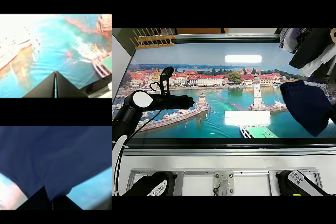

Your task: Fold the clothes and pants, and hang the long-sleeved shirts on hangers.

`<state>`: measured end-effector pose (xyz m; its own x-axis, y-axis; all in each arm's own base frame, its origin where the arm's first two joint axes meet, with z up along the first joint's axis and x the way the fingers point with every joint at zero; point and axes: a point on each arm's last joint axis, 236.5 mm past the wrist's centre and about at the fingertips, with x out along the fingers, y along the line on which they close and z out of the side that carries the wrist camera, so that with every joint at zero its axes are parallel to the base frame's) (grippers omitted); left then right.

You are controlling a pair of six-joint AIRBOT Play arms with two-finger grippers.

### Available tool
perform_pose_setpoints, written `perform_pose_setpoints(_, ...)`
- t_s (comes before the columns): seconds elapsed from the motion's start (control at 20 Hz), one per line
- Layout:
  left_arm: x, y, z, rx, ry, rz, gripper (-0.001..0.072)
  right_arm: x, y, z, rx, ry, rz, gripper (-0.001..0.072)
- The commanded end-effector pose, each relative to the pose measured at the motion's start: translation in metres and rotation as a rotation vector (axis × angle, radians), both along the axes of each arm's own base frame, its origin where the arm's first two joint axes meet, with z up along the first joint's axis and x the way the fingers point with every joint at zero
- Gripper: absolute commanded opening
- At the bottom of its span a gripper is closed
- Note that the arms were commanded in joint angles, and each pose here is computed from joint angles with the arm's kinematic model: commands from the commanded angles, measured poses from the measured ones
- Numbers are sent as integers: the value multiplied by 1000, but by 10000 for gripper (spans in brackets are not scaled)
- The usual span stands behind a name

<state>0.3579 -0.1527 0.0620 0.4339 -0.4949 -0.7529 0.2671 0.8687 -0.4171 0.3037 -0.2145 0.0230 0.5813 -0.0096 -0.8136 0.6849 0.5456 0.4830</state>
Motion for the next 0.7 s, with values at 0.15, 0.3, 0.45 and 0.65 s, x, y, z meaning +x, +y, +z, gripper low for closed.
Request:
perform_pose_setpoints(0.15,-1,-1,0,-9,11,11,10,-56,58,-52,90,155,31,19)
perform_pose_setpoints(0.3,-1,-1,0,-9,12,11,11,-70,41,-51,-13,215,67,634)
perform_pose_setpoints(0.45,-1,-1,0,-9,11,11,11,-80,-7,-20,-204,273,63,654)
perform_pose_setpoints(0.65,0,-1,0,-9,9,12,11,19,101,98,-196,-241,336,654)
